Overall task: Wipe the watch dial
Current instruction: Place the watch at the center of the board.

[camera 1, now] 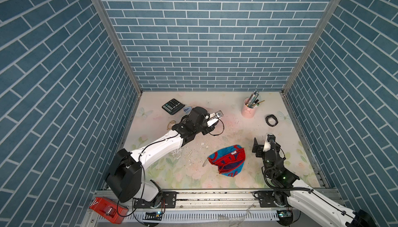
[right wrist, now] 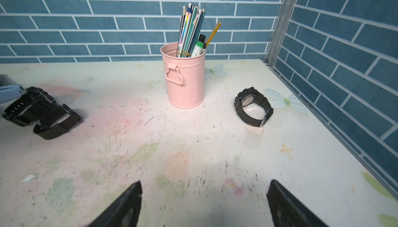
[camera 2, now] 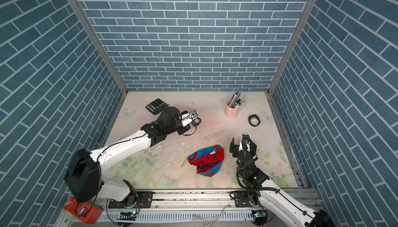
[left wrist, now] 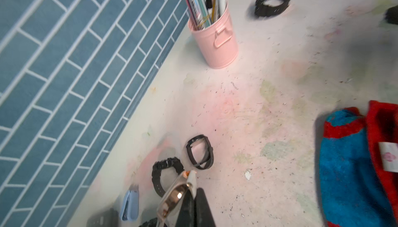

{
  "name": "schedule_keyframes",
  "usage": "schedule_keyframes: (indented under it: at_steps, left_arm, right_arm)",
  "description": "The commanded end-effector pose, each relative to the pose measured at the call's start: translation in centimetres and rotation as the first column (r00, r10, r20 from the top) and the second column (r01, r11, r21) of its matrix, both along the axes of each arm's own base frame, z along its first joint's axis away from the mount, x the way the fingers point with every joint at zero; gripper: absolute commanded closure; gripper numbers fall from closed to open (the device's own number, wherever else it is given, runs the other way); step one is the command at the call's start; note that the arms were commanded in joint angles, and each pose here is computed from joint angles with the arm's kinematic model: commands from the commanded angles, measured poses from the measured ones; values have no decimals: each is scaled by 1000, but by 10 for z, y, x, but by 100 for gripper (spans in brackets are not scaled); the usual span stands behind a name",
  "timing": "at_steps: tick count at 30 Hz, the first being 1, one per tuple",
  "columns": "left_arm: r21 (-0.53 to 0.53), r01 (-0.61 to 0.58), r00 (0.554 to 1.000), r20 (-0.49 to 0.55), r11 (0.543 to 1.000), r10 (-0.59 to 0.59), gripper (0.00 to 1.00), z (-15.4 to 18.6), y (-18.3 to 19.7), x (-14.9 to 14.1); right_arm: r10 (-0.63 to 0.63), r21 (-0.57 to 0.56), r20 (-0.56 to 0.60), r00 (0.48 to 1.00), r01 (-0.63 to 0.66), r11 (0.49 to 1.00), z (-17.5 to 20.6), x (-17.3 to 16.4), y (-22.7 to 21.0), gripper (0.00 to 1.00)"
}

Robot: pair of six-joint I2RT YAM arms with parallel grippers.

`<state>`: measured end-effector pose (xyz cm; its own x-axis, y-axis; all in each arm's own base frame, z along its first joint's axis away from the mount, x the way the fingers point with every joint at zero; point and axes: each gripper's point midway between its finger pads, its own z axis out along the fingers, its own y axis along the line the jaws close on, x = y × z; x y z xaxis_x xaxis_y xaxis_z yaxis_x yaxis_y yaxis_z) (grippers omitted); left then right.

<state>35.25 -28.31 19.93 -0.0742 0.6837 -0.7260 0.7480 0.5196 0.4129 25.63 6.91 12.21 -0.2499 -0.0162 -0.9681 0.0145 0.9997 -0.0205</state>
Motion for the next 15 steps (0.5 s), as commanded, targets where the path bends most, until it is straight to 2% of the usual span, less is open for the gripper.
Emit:
schedule_keyframes:
  at_steps: [1, 7, 15]
  left_arm:
    - [-14, -70, 982, -175, 997, 67, 100, -27, 7, 10]
    - [74, -84, 952, -290, 994, 102, 100, -81, 7, 19]
    - [173, -164, 922, -324, 971, 213, 100, -130, 23, 33]
  right_arm:
    - [-38, 23, 29, 999, 38, 999, 4, 2, -5, 8]
    - [-41, 36, 31, 999, 40, 999, 0, 1, -7, 8]
    - [-32, 29, 11, 999, 32, 999, -4, 4, -5, 7]
